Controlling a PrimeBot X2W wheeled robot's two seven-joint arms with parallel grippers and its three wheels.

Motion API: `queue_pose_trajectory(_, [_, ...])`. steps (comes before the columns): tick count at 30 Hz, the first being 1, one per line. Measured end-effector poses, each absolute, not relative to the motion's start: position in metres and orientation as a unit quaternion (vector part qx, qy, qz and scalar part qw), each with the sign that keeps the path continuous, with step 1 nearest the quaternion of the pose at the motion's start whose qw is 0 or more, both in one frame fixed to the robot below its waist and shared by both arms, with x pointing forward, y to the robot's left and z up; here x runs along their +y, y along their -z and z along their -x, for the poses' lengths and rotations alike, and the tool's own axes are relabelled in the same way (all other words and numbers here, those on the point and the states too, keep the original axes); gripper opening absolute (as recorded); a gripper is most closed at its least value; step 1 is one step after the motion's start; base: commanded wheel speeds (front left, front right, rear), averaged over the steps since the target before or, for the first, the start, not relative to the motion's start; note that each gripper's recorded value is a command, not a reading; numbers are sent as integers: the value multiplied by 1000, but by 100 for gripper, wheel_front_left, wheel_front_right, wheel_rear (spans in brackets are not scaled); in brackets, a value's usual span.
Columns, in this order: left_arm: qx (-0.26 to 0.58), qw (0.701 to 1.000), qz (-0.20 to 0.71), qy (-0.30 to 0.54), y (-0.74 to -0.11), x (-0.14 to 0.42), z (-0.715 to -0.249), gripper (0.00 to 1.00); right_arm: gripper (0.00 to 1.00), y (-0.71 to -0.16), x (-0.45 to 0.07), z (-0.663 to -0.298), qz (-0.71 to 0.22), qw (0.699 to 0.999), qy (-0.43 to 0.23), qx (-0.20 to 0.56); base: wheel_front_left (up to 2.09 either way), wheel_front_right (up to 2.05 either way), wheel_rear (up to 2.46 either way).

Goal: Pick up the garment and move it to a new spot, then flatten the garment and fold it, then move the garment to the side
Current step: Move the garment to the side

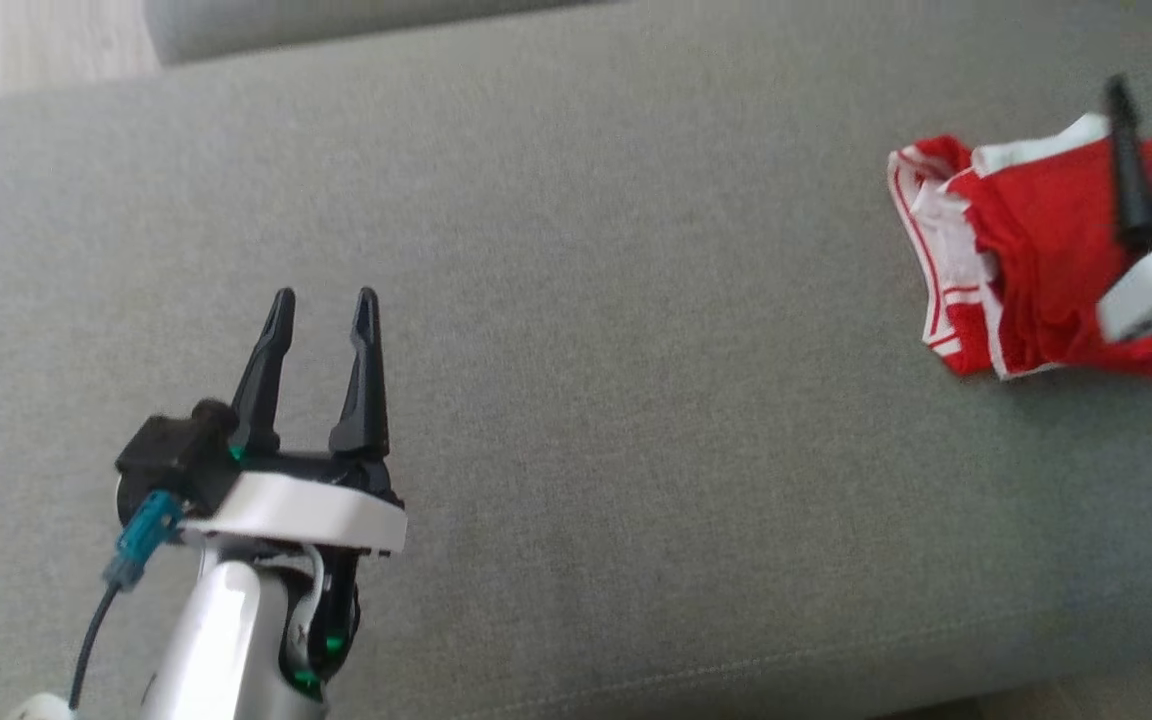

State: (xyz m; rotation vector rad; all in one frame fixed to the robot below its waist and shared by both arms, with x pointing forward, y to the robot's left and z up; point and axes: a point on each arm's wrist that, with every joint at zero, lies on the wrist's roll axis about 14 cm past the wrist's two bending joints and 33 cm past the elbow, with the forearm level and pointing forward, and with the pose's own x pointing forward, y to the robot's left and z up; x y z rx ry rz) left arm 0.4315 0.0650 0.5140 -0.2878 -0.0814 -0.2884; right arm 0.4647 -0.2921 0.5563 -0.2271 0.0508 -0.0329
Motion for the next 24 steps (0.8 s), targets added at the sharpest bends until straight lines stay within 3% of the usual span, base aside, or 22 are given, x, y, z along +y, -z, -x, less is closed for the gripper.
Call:
queue_pose_trajectory(8, [-76, 981, 128, 123, -541, 80, -404, 100, 100, -561, -220, -423, 7, 998, -23, -61, 0, 0, 0])
queue_pose_trajectory(12, [-70, 988, 106, 88, -535, 98, -389, 100, 100, -540, -182, -401, -13, 997, -54, -55, 0, 0, 0])
queue_pose_trajectory(24, [-82, 992, 76, 51, -538, 122, -363, 100, 100, -510, -169, -367, 3, 998, -52, -40, 0, 0, 0])
